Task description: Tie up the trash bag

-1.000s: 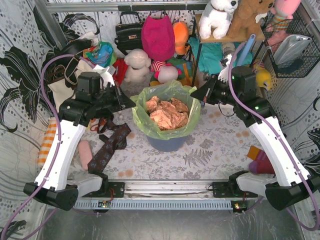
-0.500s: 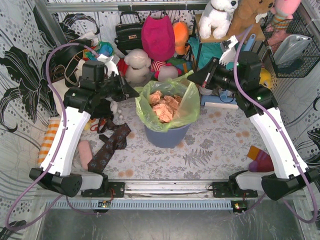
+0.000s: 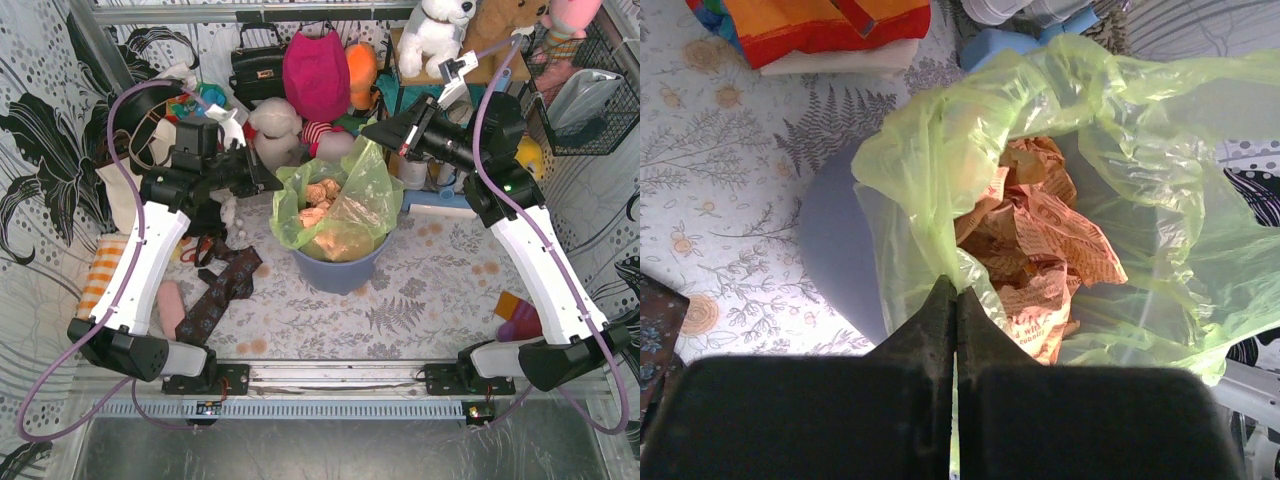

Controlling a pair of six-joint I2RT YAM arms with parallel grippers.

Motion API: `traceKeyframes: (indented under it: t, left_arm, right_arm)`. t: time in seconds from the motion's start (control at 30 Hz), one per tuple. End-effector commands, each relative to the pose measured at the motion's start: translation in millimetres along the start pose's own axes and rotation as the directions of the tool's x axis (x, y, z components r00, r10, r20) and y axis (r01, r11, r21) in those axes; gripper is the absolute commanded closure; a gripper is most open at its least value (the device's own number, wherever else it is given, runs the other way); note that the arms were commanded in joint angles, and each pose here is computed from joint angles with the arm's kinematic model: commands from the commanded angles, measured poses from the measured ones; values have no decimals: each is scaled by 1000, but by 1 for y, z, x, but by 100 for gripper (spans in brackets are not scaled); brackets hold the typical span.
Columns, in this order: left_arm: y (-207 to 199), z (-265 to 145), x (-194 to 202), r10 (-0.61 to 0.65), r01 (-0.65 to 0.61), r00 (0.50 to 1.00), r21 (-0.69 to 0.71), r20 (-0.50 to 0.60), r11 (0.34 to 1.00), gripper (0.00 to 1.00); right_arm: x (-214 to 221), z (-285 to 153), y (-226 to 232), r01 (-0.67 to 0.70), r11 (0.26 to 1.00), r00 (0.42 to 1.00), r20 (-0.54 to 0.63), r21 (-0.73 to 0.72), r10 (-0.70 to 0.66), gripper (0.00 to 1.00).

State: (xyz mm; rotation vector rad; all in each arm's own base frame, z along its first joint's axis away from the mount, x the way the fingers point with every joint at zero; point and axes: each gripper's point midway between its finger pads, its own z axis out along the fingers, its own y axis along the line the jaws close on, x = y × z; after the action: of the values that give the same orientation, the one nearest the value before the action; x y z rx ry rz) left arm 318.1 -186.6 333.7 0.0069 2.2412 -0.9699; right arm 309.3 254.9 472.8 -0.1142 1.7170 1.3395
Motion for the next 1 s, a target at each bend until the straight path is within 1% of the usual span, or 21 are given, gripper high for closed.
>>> traceKeyframes:
  t: [0.0,0.17,0.37,0.57,0.67,0.8,0.97]
  left_arm:
    - [-13,-12,-33,90,-90,989,-7,116,996,100]
    - [-28,-18,-58,111,-114,976,5,189,994,100]
    - [-32,-18,-77,137,-139,961,-9,238,990,100]
    - [-41,-20,-89,161,-177,939,25,304,984,100]
    - [-52,-23,-96,168,-203,924,68,345,977,100]
    - [-78,-37,-103,183,-271,888,159,422,949,100]
    - [-109,-61,-97,212,-377,846,269,489,886,100]
  right_arm:
    - [-22,-1,34,58,990,996,76,-132,-49,100]
    - [-22,4,23,68,993,995,84,-100,-60,100]
    - [-2,17,-26,50,999,997,49,22,-51,100]
    - [26,29,-71,13,995,1000,1,94,-14,100]
    - [36,33,-85,0,994,1000,-16,113,2,100]
    - [39,34,-88,-7,994,1000,-13,105,8,100]
    - [28,27,-71,20,997,1000,23,75,-22,100]
